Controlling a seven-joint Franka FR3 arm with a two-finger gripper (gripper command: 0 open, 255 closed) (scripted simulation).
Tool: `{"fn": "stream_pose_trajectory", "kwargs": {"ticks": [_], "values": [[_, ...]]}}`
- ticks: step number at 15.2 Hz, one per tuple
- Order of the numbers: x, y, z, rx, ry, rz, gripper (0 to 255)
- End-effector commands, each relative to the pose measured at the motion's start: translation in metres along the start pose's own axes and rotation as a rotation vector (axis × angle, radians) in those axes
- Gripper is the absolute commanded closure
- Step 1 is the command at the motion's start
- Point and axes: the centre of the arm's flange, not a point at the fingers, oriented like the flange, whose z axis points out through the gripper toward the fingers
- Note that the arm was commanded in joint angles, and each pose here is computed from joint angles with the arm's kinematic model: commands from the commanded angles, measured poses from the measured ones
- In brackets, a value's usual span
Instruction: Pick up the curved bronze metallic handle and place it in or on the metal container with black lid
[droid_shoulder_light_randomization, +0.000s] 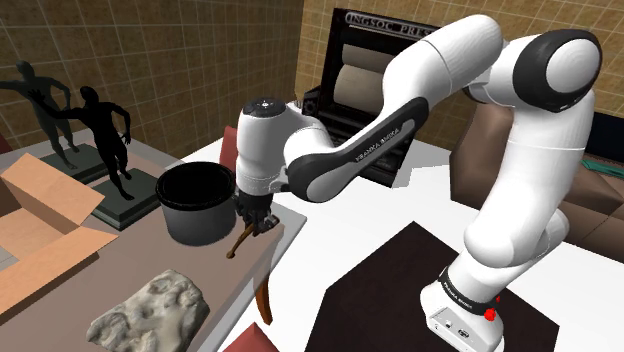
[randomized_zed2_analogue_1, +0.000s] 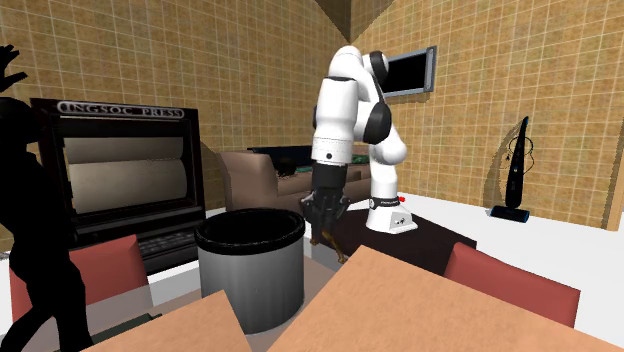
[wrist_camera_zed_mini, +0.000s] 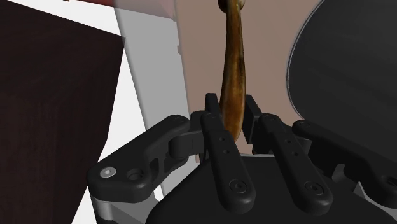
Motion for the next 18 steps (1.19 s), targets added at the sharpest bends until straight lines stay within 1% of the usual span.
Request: {"fn": "stream_pose_trajectory", "kwargs": {"ticks": [1,18], "values": [[0.001,-0.001,-0.01,0.0,0.0,0.0,255],[0.005,-0.01,-0.099,0.0,0.0,0.0,255]]}}
